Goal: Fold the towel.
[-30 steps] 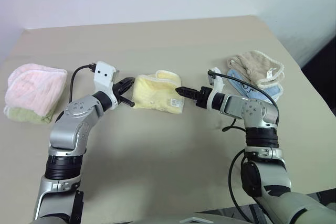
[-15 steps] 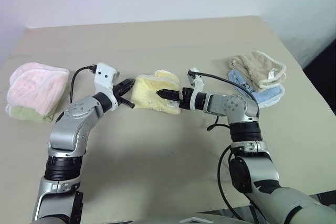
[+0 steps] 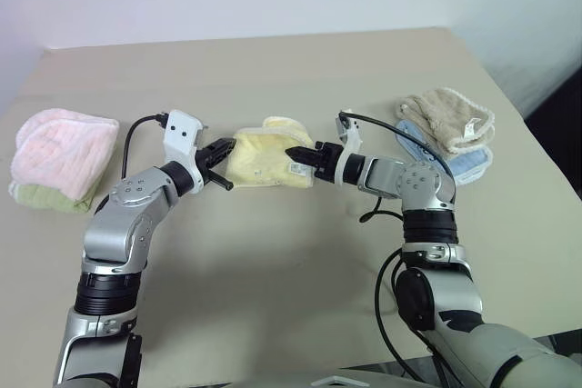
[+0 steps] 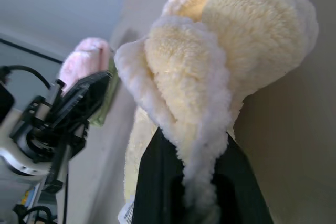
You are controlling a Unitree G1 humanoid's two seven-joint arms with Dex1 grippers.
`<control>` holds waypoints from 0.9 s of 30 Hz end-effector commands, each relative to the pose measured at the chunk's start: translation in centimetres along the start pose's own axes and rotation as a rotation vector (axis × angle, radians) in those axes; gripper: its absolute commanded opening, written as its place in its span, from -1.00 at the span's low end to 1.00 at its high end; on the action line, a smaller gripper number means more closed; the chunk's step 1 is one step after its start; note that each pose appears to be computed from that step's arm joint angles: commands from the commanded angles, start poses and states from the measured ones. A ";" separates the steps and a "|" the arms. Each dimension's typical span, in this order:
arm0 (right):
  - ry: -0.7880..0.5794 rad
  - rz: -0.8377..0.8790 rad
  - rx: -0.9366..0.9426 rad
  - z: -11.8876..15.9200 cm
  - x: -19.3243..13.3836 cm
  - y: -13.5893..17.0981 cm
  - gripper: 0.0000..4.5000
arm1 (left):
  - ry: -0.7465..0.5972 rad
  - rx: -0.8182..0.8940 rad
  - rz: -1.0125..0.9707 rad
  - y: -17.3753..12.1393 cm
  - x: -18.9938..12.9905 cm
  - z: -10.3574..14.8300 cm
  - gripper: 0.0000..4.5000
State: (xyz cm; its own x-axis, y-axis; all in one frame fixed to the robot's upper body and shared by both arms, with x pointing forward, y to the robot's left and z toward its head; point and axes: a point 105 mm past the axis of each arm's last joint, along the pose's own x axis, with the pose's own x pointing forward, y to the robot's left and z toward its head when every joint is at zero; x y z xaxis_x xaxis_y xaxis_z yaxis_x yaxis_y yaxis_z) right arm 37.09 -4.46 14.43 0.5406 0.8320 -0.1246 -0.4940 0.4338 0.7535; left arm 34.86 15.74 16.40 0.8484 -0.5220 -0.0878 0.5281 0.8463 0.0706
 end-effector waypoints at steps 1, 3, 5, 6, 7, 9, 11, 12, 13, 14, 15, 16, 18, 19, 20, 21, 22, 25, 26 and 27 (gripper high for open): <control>-0.068 0.058 -0.026 1.5 -0.9 1.8 -0.98 | -0.046 0.027 -0.014 -0.5 -0.3 1.2 -1.00; -0.158 0.041 -0.075 4.0 -2.0 2.6 -0.98 | -0.047 0.027 -0.014 -0.4 -0.4 1.3 -1.00; -0.284 -0.009 -0.134 7.4 -3.9 3.1 -0.98 | -0.049 0.026 -0.011 -0.2 -0.5 1.2 -1.00; -0.341 -0.036 -0.158 8.9 -5.0 3.4 -0.98 | -0.048 0.025 -0.009 -0.2 -0.5 1.2 -1.00; -0.410 -0.076 -0.176 10.8 -6.6 3.5 -0.98 | -0.048 0.024 -0.009 -0.2 -0.5 1.2 -1.00; -0.539 -0.163 -0.198 14.0 -10.1 3.3 -0.98 | -0.048 0.019 -0.012 -0.3 -0.4 1.1 -1.00; -0.635 -0.280 -0.202 16.0 -13.3 2.3 -0.98 | -0.045 0.013 -0.019 -0.5 -0.2 0.9 -1.00; -0.675 -0.355 -0.190 16.8 -15.0 1.3 -0.98 | -0.043 0.011 -0.027 -0.6 -0.1 0.8 -1.00; -0.718 -0.430 -0.166 17.4 -16.8 0.2 -0.98 | -0.043 0.010 -0.035 -0.8 0.1 0.7 -1.00; -0.742 -0.474 -0.148 17.7 -17.9 -0.4 -0.98 | -0.043 0.010 -0.041 -0.9 0.2 0.7 -1.00; -0.761 -0.531 -0.111 17.8 -19.3 -1.5 -0.98 | -0.044 0.008 -0.047 -1.0 0.4 0.8 -1.00; -0.761 -0.573 -0.073 17.5 -20.2 -2.4 -0.98 | -0.045 0.007 -0.052 -1.1 0.5 0.8 -1.00; -0.738 -0.669 0.022 16.1 -21.5 -5.0 -0.98 | -0.046 0.005 -0.065 -1.3 0.8 0.8 -1.00; -0.729 -0.694 0.052 15.7 -21.7 -5.8 -0.98 | -0.045 0.005 -0.070 -1.4 0.9 0.8 -1.00; -0.696 -0.723 0.091 14.6 -21.6 -6.8 -0.98 | -0.043 0.005 -0.079 -1.6 1.2 0.7 -1.00; -0.672 -0.757 0.114 13.7 -21.6 -7.7 -0.98 | -0.044 0.007 -0.087 -1.7 1.3 0.8 -1.00; -0.660 -0.785 0.124 13.2 -21.7 -8.2 -0.98 | -0.045 0.008 -0.092 -1.8 1.5 0.8 -1.00; -0.670 -0.811 0.118 12.9 -22.1 -8.4 -0.98 | -0.048 0.009 -0.097 -1.9 1.6 0.9 -1.00; -0.682 -0.809 0.113 13.0 -22.3 -8.3 -0.87 | -0.048 0.009 -0.100 -2.0 1.7 0.9 -1.00; -0.695 -0.801 0.106 13.1 -22.5 -8.1 -0.74 | -0.047 0.009 -0.103 -2.0 1.7 0.9 -1.00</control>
State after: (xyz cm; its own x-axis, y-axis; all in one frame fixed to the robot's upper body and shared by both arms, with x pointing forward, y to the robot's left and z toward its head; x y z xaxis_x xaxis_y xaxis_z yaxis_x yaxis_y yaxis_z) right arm 38.21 -30.54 17.79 0.9511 -0.0461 -0.3054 0.2491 0.6988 0.6705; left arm 35.29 13.38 15.85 0.7972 -0.5975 -0.0861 0.6020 0.7975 0.0398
